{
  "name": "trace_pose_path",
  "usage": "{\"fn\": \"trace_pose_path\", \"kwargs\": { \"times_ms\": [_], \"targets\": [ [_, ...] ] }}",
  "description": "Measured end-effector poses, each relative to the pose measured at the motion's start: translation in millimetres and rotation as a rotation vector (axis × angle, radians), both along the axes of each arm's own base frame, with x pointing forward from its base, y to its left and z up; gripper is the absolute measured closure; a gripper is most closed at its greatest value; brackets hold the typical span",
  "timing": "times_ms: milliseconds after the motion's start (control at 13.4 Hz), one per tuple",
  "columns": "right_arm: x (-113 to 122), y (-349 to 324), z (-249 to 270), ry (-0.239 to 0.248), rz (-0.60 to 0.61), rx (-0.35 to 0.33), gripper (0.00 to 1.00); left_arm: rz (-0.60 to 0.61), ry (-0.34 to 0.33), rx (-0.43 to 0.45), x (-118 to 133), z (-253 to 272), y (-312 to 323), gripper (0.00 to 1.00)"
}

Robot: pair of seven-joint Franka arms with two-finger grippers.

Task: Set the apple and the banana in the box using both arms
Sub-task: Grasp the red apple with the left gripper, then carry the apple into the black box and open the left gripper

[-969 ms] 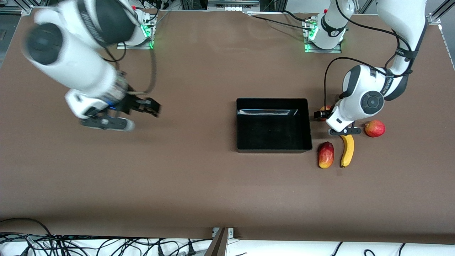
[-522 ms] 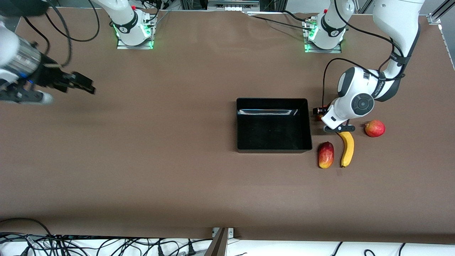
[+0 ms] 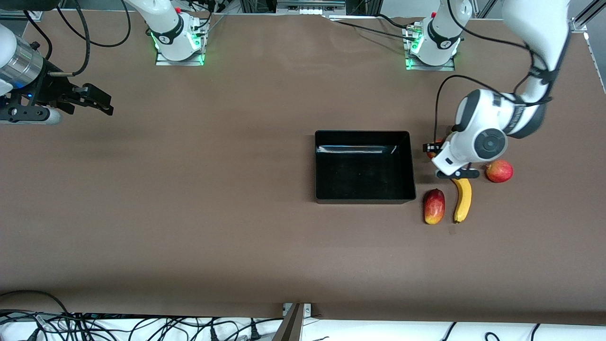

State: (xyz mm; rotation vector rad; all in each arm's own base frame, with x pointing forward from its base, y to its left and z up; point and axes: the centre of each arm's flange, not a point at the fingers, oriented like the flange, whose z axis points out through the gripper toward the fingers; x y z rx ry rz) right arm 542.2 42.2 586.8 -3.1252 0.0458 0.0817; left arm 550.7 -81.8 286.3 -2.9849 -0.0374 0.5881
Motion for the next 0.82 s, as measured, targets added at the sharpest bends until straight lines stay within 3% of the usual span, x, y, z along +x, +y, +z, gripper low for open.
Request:
{"fn": "trace_pose_path", "kwargs": {
  "times_ms": [149,298,522,820],
  "targets": [
    [1,0,1,-0.009,0.001,-0.001,0.00,-0.016,-0.026,-0.009,25,66,-23,0.24],
    [2,1,9,-0.026,0.002,0.000,0.00,0.028,-0.038,-0.038,27,78,-67,0.24],
    [2,3,22,-0.021,0.007,-0.003,0.00,0.086,-0.022,-0.002,16,24,-139,0.24],
    [8,-1,20,-0.021,0.005,-0.031,0.00,0.085,0.056,0.018,5,-72,-166,0.24]
  ]
}}
